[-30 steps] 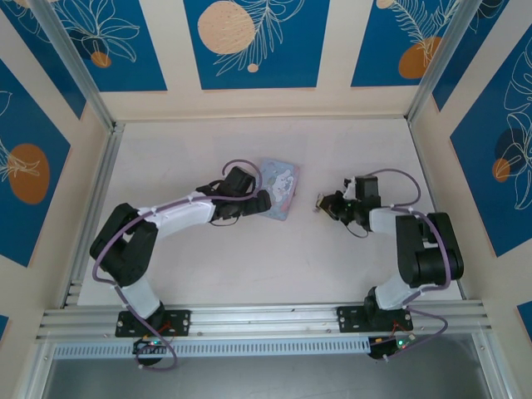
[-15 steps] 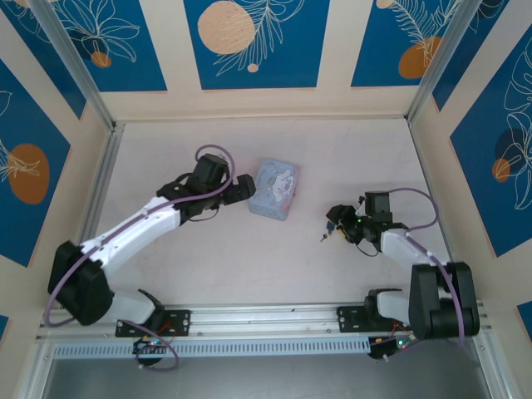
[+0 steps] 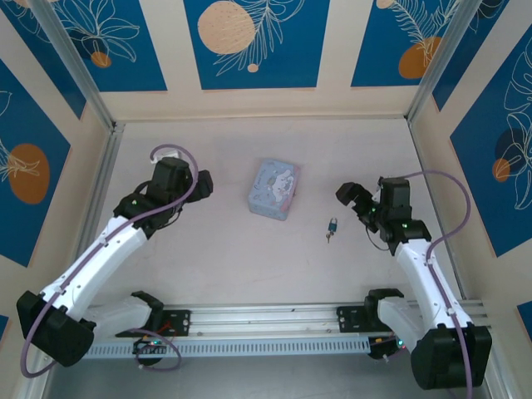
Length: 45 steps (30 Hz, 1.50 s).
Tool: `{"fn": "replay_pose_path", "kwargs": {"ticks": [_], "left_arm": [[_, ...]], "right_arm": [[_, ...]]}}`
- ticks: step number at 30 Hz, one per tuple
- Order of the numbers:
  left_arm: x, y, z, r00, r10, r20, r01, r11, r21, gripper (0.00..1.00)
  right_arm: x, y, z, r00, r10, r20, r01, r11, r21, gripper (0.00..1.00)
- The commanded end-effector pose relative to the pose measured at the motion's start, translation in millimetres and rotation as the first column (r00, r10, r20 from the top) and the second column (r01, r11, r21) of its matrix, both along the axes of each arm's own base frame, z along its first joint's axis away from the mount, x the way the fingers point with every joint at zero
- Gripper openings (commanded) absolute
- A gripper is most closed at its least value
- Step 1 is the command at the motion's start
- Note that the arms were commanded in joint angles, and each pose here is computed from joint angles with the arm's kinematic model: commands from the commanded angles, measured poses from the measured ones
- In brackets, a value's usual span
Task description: Unlock a padlock with a key
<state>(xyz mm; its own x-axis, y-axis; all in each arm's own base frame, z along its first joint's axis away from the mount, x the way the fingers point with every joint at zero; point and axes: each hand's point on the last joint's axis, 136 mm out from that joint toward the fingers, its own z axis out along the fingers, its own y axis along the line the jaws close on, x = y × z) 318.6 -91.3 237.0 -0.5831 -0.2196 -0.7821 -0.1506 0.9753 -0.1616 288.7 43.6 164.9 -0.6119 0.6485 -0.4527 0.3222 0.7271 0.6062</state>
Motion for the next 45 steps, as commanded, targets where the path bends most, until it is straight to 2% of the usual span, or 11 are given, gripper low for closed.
{"fn": "replay_pose_path", "kwargs": {"ticks": [1, 4, 10, 15, 19, 23, 27, 29, 33, 38, 45], "left_arm": [[8.8, 39.5, 16.1, 0.989, 0.049, 0.143, -0.086, 0.96, 0.266, 0.99], [14.0, 56.0, 19.0, 0.973, 0.05, 0.225, -0.139, 0.906, 0.4, 0.99], [25.3, 86.3, -52.0, 0.989, 0.07, 0.134, -0.127, 0.864, 0.487, 0.99], [41.2, 94.0, -95.6, 0.977, 0.045, 0.211, -0.138, 0.882, 0.451, 1.0], [57.4, 94.7, -116.7, 0.97, -0.003, 0.243, -0.099, 0.909, 0.404, 0.99], [75.8, 63.9, -136.5, 0.951, -0.216, 0.222, 0.126, 0.925, 0.359, 0.99], [80.1, 68.2, -147.6, 0.946, -0.254, 0.201, 0.204, 0.949, 0.24, 0.99], [78.8, 67.9, -150.9, 0.941, -0.255, 0.222, 0.2, 0.95, 0.24, 0.99], [79.5, 68.9, -151.3, 0.943, -0.252, 0.218, 0.198, 0.95, 0.241, 0.99], [77.3, 75.5, -149.5, 0.955, -0.194, 0.225, 0.126, 0.95, 0.286, 0.99], [78.6, 74.8, -150.6, 0.956, -0.198, 0.217, 0.134, 0.951, 0.277, 0.99]], "right_arm": [[1.4, -37.9, -9.8, 0.991, -0.128, -0.036, 0.118, 0.974, -0.191, 1.0], [18.1, -55.3, -12.6, 0.986, -0.159, 0.054, 0.168, 0.938, -0.302, 1.0], [34.7, -75.2, -33.4, 0.986, -0.137, 0.099, 0.167, 0.863, -0.476, 1.0], [56.6, -77.5, -37.3, 0.984, -0.101, 0.148, 0.167, 0.82, -0.547, 1.0], [80.0, -70.1, -44.9, 0.974, 0.017, 0.227, 0.13, 0.778, -0.615, 1.0], [94.8, -43.1, -43.5, 0.909, 0.211, 0.359, 0.063, 0.783, -0.619, 1.0], [95.0, -6.7, -62.8, 0.797, 0.413, 0.441, -0.043, 0.767, -0.641, 0.99], [98.4, -0.5, -72.3, 0.828, 0.449, 0.336, -0.152, 0.756, -0.637, 0.99], [108.6, -15.6, -70.1, 0.846, 0.398, 0.355, -0.15, 0.816, -0.558, 0.99], [107.5, -14.1, -71.2, 0.853, 0.397, 0.34, -0.136, 0.797, -0.589, 0.99], [107.2, -14.0, -71.1, 0.853, 0.397, 0.34, -0.136, 0.796, -0.589, 0.99]]}}
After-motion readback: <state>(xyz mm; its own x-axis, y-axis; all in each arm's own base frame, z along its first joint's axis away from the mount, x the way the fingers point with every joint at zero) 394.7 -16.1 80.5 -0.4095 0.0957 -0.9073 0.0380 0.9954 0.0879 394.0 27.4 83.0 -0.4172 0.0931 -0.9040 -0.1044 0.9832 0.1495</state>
